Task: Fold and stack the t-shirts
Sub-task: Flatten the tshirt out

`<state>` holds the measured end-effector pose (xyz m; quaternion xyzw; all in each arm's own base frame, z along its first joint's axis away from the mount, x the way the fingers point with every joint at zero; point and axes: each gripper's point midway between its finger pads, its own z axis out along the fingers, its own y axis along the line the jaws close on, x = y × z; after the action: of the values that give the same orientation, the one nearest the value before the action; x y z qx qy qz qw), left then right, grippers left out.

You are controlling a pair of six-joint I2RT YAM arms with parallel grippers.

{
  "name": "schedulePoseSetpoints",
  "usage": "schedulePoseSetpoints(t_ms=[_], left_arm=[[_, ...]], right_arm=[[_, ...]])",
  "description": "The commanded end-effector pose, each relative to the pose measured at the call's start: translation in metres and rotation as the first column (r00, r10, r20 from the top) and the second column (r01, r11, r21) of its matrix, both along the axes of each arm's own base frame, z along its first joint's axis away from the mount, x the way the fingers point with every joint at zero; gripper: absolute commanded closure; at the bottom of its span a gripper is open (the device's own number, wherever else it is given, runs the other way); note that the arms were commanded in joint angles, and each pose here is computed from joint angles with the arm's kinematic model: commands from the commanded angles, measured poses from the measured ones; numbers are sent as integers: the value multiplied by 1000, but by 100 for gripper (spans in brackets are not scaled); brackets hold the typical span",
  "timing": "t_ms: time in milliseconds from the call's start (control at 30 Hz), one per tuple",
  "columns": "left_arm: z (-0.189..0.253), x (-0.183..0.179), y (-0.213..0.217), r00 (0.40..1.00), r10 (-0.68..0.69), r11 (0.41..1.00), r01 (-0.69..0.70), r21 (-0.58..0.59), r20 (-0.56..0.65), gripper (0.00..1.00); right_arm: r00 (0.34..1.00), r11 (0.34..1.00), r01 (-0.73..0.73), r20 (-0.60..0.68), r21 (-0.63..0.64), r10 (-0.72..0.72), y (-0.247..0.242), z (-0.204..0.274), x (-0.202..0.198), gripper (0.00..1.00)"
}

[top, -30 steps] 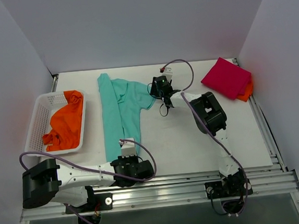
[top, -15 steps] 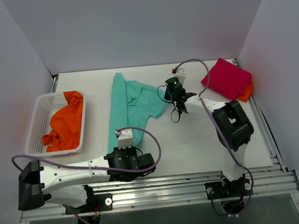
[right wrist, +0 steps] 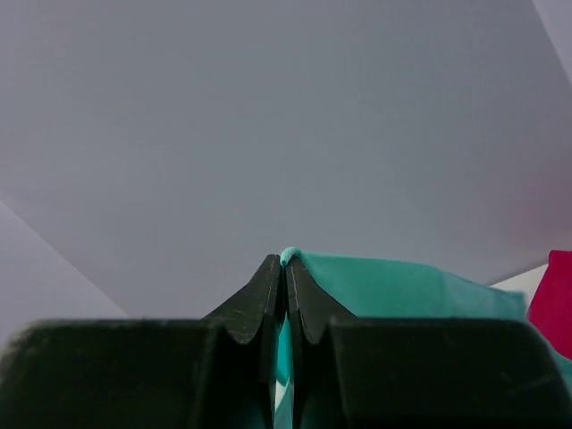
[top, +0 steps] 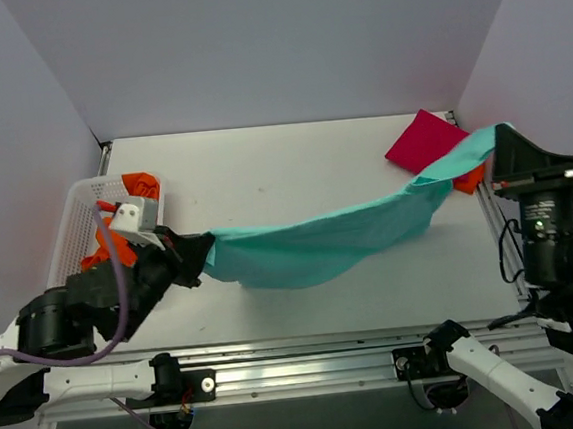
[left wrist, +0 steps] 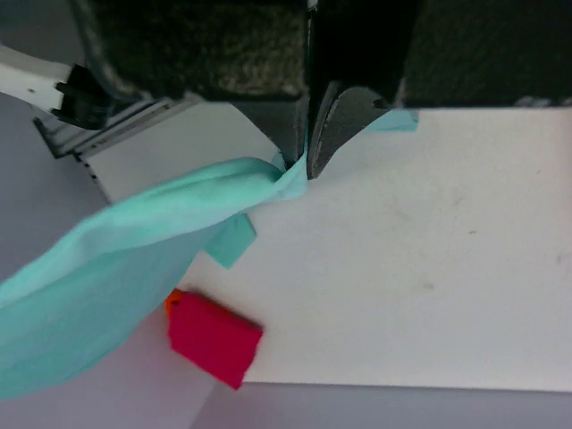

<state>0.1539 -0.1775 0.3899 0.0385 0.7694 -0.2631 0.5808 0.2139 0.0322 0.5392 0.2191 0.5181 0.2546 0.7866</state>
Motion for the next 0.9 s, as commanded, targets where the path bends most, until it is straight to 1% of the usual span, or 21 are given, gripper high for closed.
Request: schedulePoseSetpoints(t_ms=[0,33,67,133,200,233,300,367,400,433,500,533,600,633,667,700,767,800,833,867], left_arm=[[71,-17,-6,964,-196,976,210,-63,179,98],[90,-21,-2,953,-217,964,243,-105,210,98],[100,-29,-5,932,-270,948,301,-103,241,98],[127,-38,-2,895,-318,924,367,-111,314,98],[140,-41,-3,883,-335,915,388,-111,328,98],[146,-41,-3,880,-334,915,389,-108,338,98],[168,-42,5,871,-314,906,393,-156,377,98],[179,-41,11,866,-292,908,385,-168,405,98],[185,-37,16,874,-256,914,358,-190,414,98],[186,-33,19,877,-232,926,332,-180,422,98],[184,-18,26,904,-133,954,227,-194,407,98],[181,-11,31,909,-87,968,174,-182,407,98],[172,3,31,920,7,979,73,-189,392,98],[163,13,40,920,89,987,-29,-159,381,98],[157,19,42,916,131,987,-83,-139,379,98],[154,25,42,904,201,976,-151,-157,378,98],[130,33,34,893,236,972,-223,-78,383,98],[131,36,34,884,275,961,-248,-120,377,98],[116,45,29,877,305,952,-291,-94,371,98],[109,51,28,873,328,944,-316,-94,360,98]], right_arm=[[995,997,20,-95,-73,-27,-18,-21,-27,100],[998,998,17,-66,-57,-21,-25,-13,-40,100],[1000,1000,13,-7,-28,-13,-37,2,-66,100],[999,1000,11,40,-9,-10,-48,15,-88,100],[995,1000,7,101,9,-7,-59,33,-113,100],[994,1000,16,110,9,-17,-61,37,-116,100],[990,1000,26,139,4,-26,-64,51,-122,100],[992,999,34,123,-21,-32,-56,59,-106,100],[993,999,40,113,-33,-36,-53,61,-98,100],[995,997,57,79,-51,-53,-46,62,-78,100],[996,995,73,53,-61,-70,-39,63,-56,100],[998,994,70,9,-87,-69,-26,56,-31,100],[998,993,56,-22,-108,-59,-12,49,-5,100],[997,990,39,-64,-132,-47,4,35,21,100],[995,989,32,-86,-143,-44,10,27,34,100],[991,987,19,-130,-162,-40,23,9,58,100],[981,982,14,-187,-186,-49,37,-16,87,100],[977,982,12,-208,-189,-53,42,-30,99,100],[971,980,7,-233,-199,-54,47,-42,110,100],[962,977,0,-268,-214,-59,54,-59,124,100]])
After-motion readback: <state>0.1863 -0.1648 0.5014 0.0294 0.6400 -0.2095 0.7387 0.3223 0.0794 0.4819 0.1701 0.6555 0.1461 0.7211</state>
